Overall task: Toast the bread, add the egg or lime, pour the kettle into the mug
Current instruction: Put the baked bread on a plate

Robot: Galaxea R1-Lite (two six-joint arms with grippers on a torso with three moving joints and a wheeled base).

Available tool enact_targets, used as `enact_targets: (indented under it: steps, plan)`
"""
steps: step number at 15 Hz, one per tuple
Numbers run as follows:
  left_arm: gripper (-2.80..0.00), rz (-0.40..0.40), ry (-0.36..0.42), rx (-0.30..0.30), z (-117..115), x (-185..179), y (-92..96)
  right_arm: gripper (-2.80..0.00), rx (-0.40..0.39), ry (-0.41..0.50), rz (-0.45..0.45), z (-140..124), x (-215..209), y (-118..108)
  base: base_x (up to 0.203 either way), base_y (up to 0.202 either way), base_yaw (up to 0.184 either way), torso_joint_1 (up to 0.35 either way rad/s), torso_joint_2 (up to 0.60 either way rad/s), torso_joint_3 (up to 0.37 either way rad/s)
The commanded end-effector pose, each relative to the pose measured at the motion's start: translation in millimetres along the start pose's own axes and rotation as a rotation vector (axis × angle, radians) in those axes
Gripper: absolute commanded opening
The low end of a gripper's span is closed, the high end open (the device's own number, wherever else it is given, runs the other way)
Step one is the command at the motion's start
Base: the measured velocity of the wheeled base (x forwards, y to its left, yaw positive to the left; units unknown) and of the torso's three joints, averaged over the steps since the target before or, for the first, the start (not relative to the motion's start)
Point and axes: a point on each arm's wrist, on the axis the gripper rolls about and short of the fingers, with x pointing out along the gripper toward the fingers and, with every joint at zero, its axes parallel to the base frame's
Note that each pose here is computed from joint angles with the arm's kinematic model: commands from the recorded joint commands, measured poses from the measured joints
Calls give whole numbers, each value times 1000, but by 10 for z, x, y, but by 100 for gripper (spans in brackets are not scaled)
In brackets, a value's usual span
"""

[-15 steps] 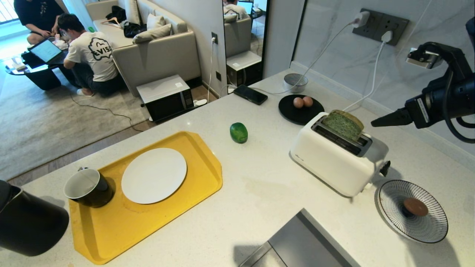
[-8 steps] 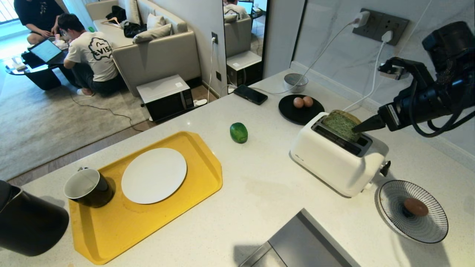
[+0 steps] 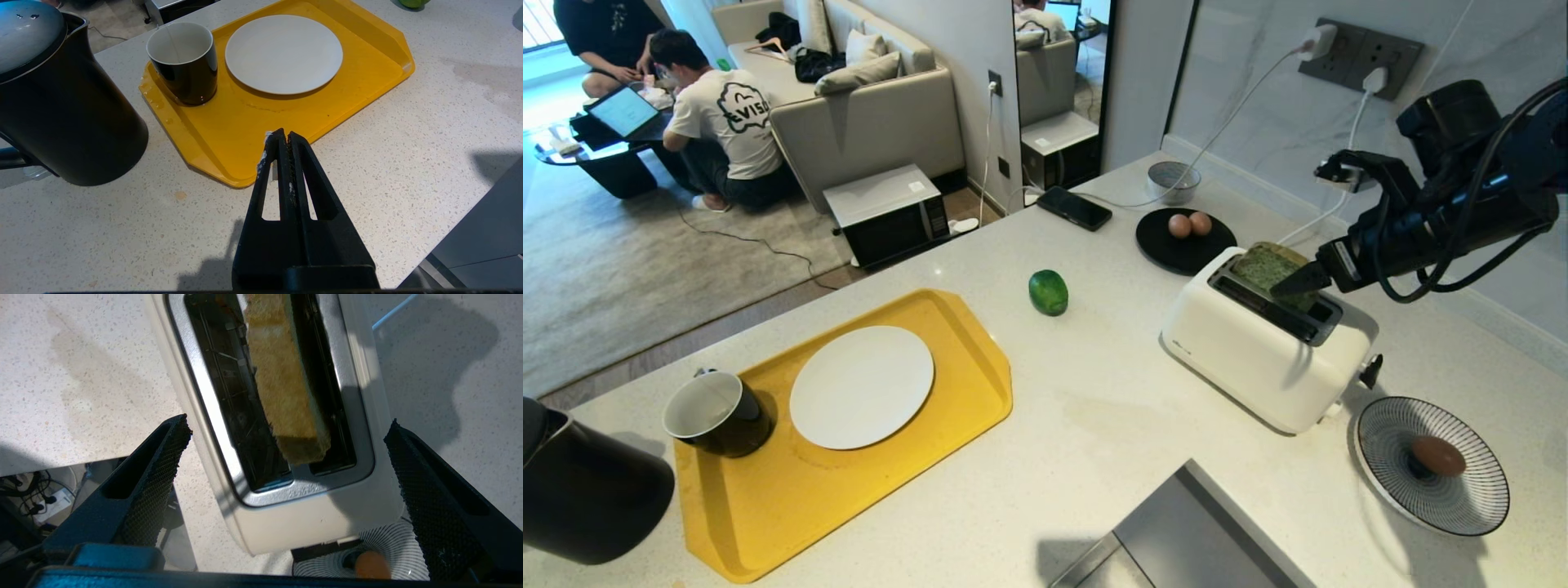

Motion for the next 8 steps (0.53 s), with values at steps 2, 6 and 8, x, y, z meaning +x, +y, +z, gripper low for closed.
enact_targets:
  steps: [2,6,8]
  plan:
    - [-280,1,1,0,0,1,0,-280,-6,18,-7,-2,117,1,0,0,0,0,0,0]
    - [-280,0,1,0,0,1,0,-280,-16,9,0,18,112,45,0,0,0,0,0,0]
    - [-280,-1,1,0,0,1,0,-280,-20,8,2,24,112,66,0,0,0,0,0,0]
